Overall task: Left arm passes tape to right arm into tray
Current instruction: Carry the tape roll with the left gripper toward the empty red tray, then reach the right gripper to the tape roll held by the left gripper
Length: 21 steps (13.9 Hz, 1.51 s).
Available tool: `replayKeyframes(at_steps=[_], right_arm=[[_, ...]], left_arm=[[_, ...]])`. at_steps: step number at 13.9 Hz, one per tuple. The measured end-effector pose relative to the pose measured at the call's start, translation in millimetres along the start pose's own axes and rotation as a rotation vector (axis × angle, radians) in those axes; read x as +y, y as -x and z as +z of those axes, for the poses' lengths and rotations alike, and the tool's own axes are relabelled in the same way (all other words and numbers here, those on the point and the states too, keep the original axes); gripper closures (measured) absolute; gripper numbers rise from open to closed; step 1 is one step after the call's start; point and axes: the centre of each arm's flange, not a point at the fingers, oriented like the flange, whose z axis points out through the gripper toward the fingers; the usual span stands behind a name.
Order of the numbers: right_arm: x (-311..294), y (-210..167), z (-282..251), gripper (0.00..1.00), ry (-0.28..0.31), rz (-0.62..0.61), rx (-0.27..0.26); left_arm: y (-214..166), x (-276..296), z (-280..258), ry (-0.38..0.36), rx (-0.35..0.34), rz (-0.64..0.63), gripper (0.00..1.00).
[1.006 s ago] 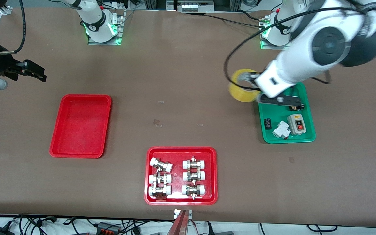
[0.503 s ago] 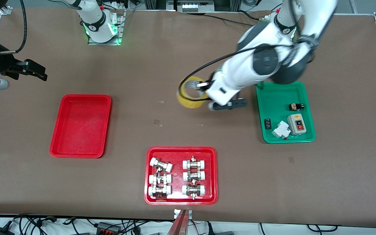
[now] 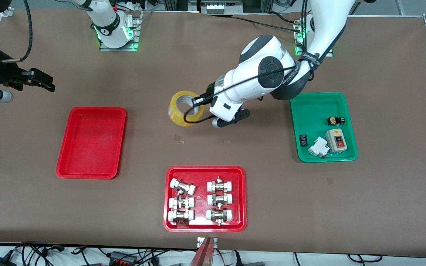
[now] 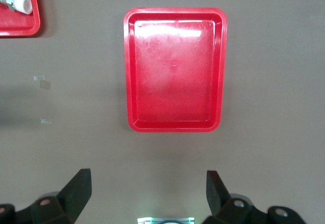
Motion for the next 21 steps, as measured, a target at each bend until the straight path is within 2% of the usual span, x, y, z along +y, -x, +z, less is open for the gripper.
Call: replayKeyframes(at_steps=[2, 4, 7, 9, 12, 16, 18, 21], right_arm=[[-2.6, 0.8, 3.2, 0.00, -0.006, -0.004, -0.019], [-10.0, 0.9, 5.8, 0.00, -0.061, -0.011, -0.036], [-27.4, 1.3, 7.1, 0.00, -0.204, -0.042, -0.057], [-43.1, -2.3, 11.2, 0.00, -0.344, -0.078, -0.078], [-63.6, -24.3, 27.1, 0.00, -0.571, -0.115, -0.077], [-83.8, -66.3, 64.3, 0.00, -0.823, -0.089, -0.049], [-99.1, -84.9, 87.9, 0.00, -0.894, -0.062, -0.037], [-137.7, -94.0, 109.7, 0.00, -0.912, -0.064, -0.029]], left_arm=[[16.4, 11.9, 15.3, 0.095, 0.012, -0.171, 0.78], [23.8, 16.9, 26.7, 0.149, -0.002, -0.305, 0.78], [17.5, 18.3, 23.6, 0.183, -0.117, -0.517, 0.78], [9.7, 18.1, 19.6, 0.201, -0.188, -0.621, 0.78], [-3.3, 18.0, 18.5, 0.215, -0.216, -0.675, 0.78], [-10.2, 19.9, 16.4, 0.226, -0.216, -0.664, 0.78], [-10.3, 20.3, 15.8, 0.232, -0.210, -0.617, 0.78], [-11.0, 20.1, 16.8, 0.235, -0.205, -0.572, 0.78]])
